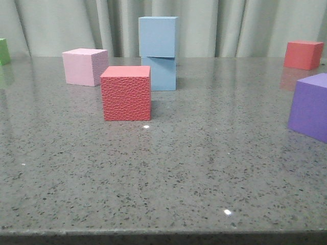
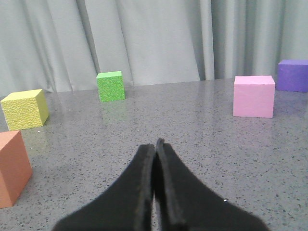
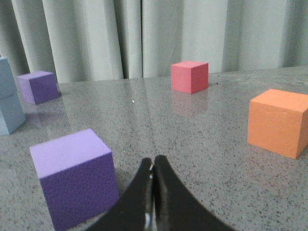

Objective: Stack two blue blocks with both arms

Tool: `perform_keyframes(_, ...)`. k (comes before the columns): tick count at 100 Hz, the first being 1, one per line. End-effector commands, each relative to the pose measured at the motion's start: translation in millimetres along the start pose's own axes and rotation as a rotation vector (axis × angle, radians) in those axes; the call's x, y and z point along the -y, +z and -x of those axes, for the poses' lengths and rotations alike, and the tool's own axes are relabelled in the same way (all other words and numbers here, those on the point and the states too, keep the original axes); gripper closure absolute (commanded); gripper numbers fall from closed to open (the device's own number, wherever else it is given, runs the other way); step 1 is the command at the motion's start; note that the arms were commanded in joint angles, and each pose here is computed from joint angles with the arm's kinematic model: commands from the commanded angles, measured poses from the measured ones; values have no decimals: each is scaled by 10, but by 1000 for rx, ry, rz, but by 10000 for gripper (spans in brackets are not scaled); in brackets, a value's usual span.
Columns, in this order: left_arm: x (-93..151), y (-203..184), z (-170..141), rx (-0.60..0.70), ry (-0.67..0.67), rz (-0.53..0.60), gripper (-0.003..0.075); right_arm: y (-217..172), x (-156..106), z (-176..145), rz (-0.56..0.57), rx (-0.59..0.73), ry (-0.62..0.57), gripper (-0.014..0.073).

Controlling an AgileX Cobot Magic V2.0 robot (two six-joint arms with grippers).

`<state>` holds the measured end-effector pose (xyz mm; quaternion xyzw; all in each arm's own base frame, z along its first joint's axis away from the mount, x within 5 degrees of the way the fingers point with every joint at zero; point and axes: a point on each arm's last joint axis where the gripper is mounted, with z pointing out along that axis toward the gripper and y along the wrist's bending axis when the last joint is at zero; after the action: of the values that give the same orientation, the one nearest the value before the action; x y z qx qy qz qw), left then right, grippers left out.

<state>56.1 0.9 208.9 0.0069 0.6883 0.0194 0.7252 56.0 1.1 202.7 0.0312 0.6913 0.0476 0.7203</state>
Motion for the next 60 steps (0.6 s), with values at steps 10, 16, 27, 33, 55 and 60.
perform_keyframes(10,-9,-31,73,104,-3,14,739,-19,-13,126,2,99,-81,662)
perform_keyframes(16,-9,-31,73,104,-3,14,739,-20,-13,124,2,99,-84,662)
perform_keyframes(27,-9,-31,73,104,-3,14,739,-20,-12,123,2,97,-84,662)
perform_keyframes(33,-9,-31,73,104,-3,14,739,-20,-12,123,2,97,-83,662)
perform_keyframes(55,-9,-31,73,104,-3,14,739,-20,-12,121,2,95,-83,662)
perform_keyframes(60,-9,-31,73,104,-3,14,739,-20,-12,121,2,95,-83,662)
